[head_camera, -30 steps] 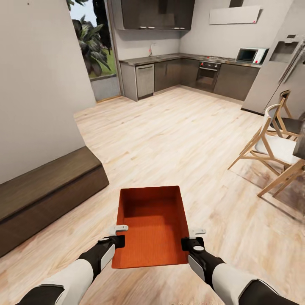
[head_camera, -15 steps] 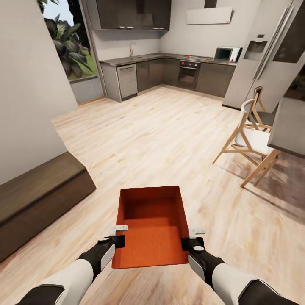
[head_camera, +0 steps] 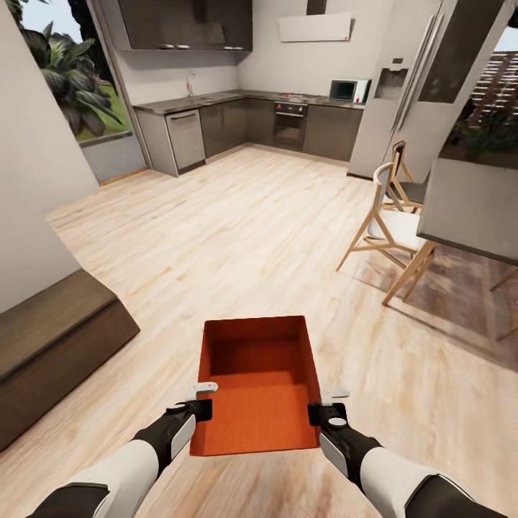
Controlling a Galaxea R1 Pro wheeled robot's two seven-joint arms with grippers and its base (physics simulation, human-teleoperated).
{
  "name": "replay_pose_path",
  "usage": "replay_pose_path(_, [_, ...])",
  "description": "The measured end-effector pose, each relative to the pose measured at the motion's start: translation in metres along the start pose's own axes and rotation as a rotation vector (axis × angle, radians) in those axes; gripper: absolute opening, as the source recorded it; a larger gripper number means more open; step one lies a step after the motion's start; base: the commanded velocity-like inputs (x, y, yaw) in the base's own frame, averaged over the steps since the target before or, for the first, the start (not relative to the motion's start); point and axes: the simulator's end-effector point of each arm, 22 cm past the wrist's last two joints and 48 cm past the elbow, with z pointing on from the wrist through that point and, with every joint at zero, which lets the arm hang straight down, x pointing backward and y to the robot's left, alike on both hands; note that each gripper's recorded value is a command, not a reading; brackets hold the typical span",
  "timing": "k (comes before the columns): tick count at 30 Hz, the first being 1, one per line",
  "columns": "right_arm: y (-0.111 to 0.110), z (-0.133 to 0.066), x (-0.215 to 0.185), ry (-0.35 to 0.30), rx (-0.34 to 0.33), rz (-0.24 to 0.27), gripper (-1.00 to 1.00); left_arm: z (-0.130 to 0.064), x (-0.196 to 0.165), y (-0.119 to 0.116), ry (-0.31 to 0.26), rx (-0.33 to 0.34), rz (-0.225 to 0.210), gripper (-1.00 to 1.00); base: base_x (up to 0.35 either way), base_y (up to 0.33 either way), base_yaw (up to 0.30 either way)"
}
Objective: Move the two storage containers from the living room to the garage. In the garage, place one container on the floor and stack the other container on top of it (either order is fine).
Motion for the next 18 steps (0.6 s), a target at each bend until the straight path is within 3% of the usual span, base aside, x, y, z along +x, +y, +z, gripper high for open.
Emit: replay_pose_path(18, [-0.0005, 0.0000, 0.0029, 0.006, 0.000, 0.001, -1.00, 0.0003, 0.0035, -0.0004, 0.007, 0.000, 0.001, -1.00, 0.000, 0.000, -0.243])
